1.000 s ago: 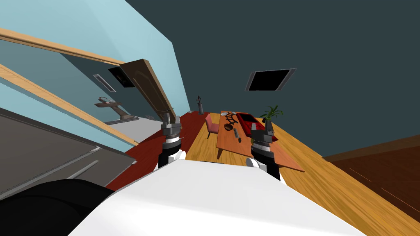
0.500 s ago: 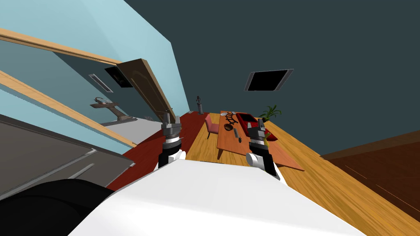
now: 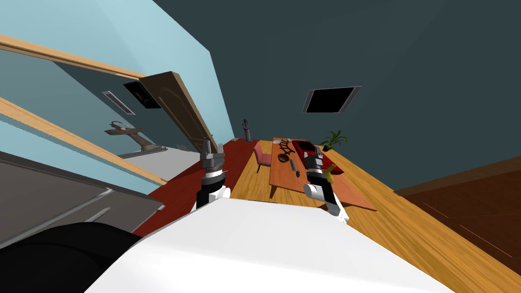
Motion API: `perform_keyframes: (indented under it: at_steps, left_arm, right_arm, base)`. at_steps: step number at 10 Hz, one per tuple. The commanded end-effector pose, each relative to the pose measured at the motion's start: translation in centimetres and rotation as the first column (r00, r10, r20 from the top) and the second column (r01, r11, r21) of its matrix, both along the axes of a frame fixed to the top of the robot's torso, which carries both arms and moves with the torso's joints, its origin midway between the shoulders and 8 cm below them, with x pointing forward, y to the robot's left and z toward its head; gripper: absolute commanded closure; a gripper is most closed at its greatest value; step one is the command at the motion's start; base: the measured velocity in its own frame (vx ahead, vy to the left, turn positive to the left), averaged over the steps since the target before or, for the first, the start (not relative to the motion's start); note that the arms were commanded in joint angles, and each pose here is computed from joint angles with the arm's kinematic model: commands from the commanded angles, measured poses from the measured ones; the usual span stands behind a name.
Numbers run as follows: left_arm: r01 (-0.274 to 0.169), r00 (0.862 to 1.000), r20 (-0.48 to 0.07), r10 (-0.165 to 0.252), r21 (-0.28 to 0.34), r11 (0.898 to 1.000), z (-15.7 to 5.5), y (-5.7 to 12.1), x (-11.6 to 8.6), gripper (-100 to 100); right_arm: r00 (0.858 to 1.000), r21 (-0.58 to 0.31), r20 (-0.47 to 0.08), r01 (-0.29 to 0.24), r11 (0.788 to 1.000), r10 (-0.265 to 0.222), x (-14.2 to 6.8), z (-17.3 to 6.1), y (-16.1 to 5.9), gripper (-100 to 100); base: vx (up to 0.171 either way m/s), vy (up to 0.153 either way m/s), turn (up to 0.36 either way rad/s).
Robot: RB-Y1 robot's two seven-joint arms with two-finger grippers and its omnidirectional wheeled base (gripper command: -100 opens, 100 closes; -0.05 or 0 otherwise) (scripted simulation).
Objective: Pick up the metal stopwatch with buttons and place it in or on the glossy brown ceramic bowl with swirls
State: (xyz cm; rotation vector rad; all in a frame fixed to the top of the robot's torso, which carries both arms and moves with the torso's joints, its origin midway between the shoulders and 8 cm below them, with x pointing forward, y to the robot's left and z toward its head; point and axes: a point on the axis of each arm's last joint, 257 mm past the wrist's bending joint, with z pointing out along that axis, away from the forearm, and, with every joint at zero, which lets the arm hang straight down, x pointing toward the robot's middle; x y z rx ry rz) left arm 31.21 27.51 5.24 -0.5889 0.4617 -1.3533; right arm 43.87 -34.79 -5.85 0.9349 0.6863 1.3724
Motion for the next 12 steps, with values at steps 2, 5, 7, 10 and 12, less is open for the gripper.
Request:
perform_keyframes:
  at_steps: [2, 5, 7, 10, 12]
  left_arm:
    - [0.0, 1.0, 0.0, 0.0, 0.0, 1.0, 0.0, 0.0, 0.0, 0]
    - [0.0, 1.0, 0.0, 0.0, 0.0, 1.0, 0.0, 0.0, 0.0, 0]
    - [0.0, 1.0, 0.0, 0.0, 0.0, 1.0, 0.0, 0.0, 0.0, 0]
    - [0.0, 1.0, 0.0, 0.0, 0.0, 1.0, 0.0, 0.0, 0.0, 0]
    - [0.0, 1.0, 0.0, 0.0, 0.0, 1.0, 0.0, 0.0, 0.0, 0]
  right_arm:
    - [0.999, 0.046, -0.044, -0.006, 0.999, 0.008, 1.9, -1.6, -0.9, -100]
    - [0.994, 0.134, -0.108, -0.014, 0.991, 0.029, 4.8, -3.8, -2.1, -100]
    - [0.988, 0.185, -0.149, -0.013, 0.983, 0.041, 6.3, -5.4, -2.7, -100]
    - [0.977, 0.289, -0.201, -0.016, 0.957, 0.077, 9.1, -7.4, -3.3, -100]
    - [0.969, 0.343, -0.228, -0.014, 0.939, 0.098, 10.4, -8.5, -3.6, -100]
  base:
    - [0.012, 0.014, -0.025]
    - [0.012, 0.012, -0.037]
    - [0.022, 0.02, -0.044]
    - [0.013, 0.014, -0.039]
    - [0.014, 0.01, -0.038]
